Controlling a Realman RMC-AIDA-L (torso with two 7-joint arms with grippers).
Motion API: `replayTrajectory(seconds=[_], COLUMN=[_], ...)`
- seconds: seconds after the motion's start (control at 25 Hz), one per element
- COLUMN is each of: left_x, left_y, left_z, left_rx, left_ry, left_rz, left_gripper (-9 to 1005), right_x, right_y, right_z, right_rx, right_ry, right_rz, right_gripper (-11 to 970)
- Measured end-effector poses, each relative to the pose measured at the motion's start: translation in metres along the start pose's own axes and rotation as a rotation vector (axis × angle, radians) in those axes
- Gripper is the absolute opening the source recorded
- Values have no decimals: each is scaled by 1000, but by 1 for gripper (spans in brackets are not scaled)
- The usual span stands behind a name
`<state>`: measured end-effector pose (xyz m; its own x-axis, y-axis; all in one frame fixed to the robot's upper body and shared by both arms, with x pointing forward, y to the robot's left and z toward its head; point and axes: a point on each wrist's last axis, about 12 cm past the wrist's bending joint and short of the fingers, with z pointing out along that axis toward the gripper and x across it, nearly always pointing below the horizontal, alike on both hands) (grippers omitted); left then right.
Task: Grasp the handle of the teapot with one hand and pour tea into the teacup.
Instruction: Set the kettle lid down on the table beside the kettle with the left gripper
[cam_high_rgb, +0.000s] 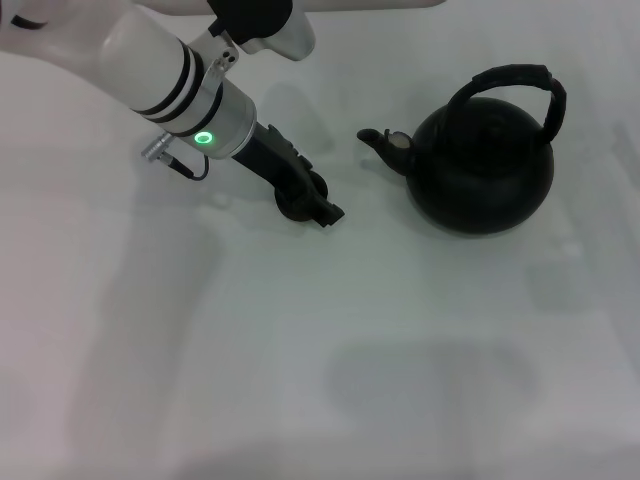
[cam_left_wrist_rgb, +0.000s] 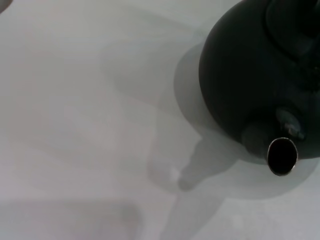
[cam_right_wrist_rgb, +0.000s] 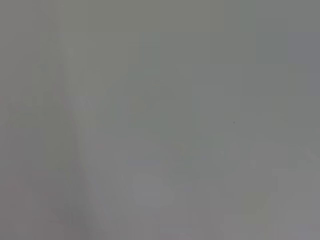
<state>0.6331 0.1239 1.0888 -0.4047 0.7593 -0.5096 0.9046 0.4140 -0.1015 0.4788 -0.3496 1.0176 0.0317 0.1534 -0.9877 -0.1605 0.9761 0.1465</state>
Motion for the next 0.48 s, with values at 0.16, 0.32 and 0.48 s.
replayTrajectory(seconds=[0.16,0.32,0.48], left_x=[-1,-5,-10], left_y=[0,3,5], left_z=[0,-3,-5], left_rx=[-1,-10,-13], left_ry=[-2,-25,-62], left_rz=[4,-11,-16], left_gripper=[784,882,880], right_x=[0,0,0], right_y=[0,0,0], right_z=[0,0,-1], right_rx=[-2,-2,0], right_ry=[0,-1,0], right_rz=[0,0,0], right_gripper=[859,859,858])
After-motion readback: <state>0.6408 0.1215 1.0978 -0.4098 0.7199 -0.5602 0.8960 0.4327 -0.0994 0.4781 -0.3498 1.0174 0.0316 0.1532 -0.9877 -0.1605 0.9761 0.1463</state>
